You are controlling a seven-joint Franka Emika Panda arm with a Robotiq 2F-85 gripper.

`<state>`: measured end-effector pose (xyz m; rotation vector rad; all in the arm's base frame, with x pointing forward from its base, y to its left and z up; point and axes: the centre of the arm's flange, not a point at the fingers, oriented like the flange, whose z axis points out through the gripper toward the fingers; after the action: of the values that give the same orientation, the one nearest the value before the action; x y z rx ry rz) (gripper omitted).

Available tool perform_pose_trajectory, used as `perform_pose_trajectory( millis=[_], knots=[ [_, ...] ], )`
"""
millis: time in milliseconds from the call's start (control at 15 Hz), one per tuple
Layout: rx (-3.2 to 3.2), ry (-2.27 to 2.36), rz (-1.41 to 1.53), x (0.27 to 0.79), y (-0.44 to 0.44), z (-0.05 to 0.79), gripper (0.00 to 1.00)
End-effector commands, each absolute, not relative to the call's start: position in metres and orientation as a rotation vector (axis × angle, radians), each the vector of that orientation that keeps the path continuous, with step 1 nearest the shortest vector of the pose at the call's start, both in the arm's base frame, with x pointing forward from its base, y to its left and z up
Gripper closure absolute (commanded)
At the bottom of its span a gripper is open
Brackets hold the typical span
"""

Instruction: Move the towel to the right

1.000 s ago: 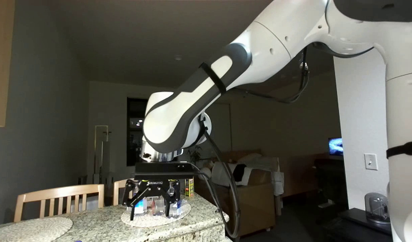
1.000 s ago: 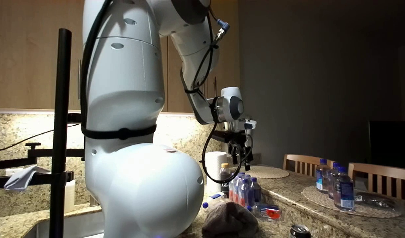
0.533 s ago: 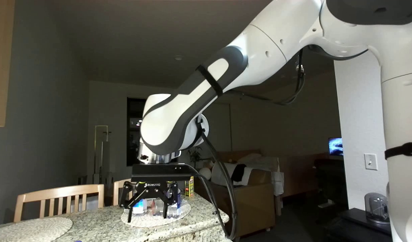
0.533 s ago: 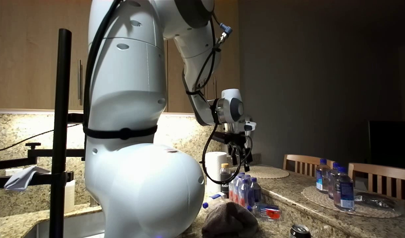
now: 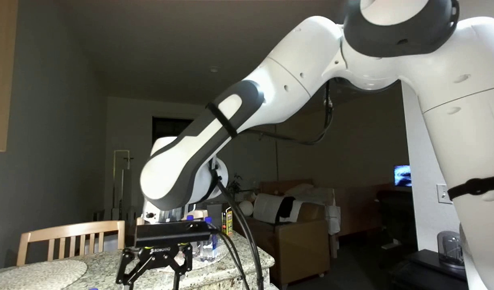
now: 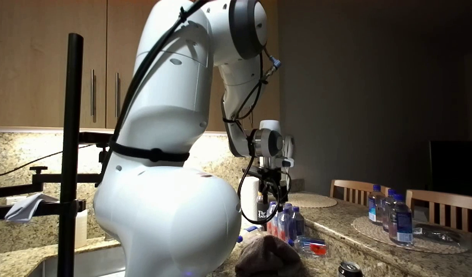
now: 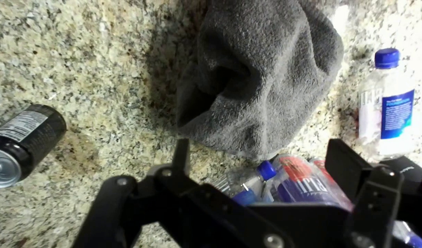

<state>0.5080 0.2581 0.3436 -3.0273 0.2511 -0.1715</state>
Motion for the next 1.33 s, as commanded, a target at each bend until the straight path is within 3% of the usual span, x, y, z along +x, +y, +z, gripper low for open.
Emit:
perform_pose_trajectory(
  millis=[0,933,1000,1067,1267],
  knots=[
    [-3.039,0.171,-0.061,0.535,0.275,0.310,0.00],
    [-3.123,0.186,0.251,0.535,0.297,0.189,0.01],
    [-3.122,0.174,0.255,0.534,0.297,0.183,0.26],
    [-3.121,0.175,0.252,0.533,0.297,0.177,0.26],
    [-3.122,0.183,0.261,0.530,0.298,0.166,0.47]
  ],
)
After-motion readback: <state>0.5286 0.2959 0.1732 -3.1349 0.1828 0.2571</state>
